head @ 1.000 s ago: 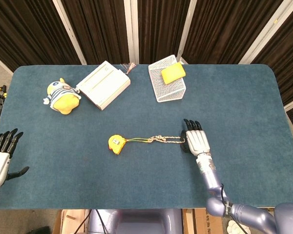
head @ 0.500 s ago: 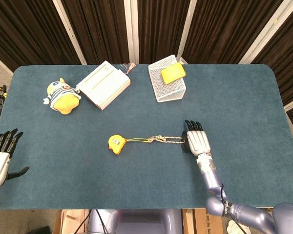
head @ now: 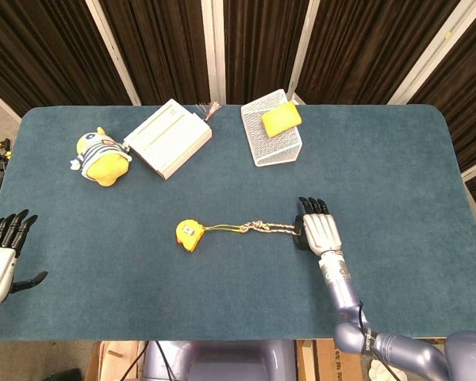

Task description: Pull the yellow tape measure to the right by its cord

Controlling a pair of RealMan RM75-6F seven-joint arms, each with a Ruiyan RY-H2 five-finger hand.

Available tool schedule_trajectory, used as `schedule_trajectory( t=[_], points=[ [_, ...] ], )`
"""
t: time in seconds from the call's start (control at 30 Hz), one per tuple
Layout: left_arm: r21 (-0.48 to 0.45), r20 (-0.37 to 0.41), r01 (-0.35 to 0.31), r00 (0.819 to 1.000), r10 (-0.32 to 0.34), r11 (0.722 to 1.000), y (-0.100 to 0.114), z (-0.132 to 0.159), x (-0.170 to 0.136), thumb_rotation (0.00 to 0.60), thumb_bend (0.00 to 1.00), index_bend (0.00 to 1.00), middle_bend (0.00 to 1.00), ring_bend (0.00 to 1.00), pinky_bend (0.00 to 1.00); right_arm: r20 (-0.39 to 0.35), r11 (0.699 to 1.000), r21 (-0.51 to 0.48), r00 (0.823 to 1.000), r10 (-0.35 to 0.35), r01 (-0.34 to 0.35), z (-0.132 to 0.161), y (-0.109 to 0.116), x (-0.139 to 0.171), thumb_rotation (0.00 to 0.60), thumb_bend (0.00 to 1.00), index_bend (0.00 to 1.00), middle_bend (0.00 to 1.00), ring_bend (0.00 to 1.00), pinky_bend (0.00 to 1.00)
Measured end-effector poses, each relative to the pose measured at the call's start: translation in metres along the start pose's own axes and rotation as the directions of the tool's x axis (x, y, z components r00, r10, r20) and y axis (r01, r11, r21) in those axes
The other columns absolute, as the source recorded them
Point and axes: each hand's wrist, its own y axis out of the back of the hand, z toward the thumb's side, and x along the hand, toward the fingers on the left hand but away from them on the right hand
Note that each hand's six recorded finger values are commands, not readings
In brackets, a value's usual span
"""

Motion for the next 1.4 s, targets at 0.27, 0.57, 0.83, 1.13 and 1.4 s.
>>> schedule_trajectory(
  t=[0.27, 0.57, 0.83, 1.13, 1.4],
  points=[
    [-0.001, 0.0, -0.001, 1.0, 0.001, 1.0, 0.0, 0.001, -0.001, 0.6, 0.0, 0.0, 0.0, 0.0, 0.0, -0.019, 0.999, -0.038, 1.0, -0.015, 0.014, 0.002, 0.017, 0.009, 0.6, 0.48, 0.66, 0.11, 0.0, 0.0],
    [0.0, 0.004, -0.005, 1.0, 0.005, 1.0, 0.001, 0.002, -0.002, 0.6, 0.0, 0.0, 0.0, 0.0, 0.0, -0.015, 0.998, -0.026, 0.999, -0.049, 0.048, -0.012, 0.045, 0.021, 0.6, 0.48, 0.66, 0.11, 0.0, 0.0],
    [0.003, 0.005, -0.012, 1.0, 0.012, 1.0, 0.002, 0.003, -0.002, 0.6, 0.0, 0.0, 0.0, 0.0, 0.0, 0.011, 0.997, 0.001, 0.997, -0.073, 0.073, -0.031, 0.068, 0.03, 0.6, 0.49, 0.66, 0.11, 0.0, 0.0],
    [0.002, 0.009, -0.012, 1.0, 0.012, 1.0, 0.002, 0.004, -0.003, 0.6, 0.0, 0.0, 0.0, 0.0, 0.0, 0.079, 0.993, 0.026, 0.99, -0.121, 0.119, -0.063, 0.095, 0.034, 0.6, 0.49, 0.66, 0.11, 0.0, 0.0],
    [0.011, 0.013, -0.016, 1.0, 0.016, 1.0, 0.002, 0.004, -0.003, 0.6, 0.0, 0.0, 0.0, 0.0, 0.0, 0.161, 0.988, 0.043, 0.975, -0.155, 0.15, -0.102, 0.115, 0.04, 0.6, 0.49, 0.66, 0.11, 0.0, 0.0]
  ],
)
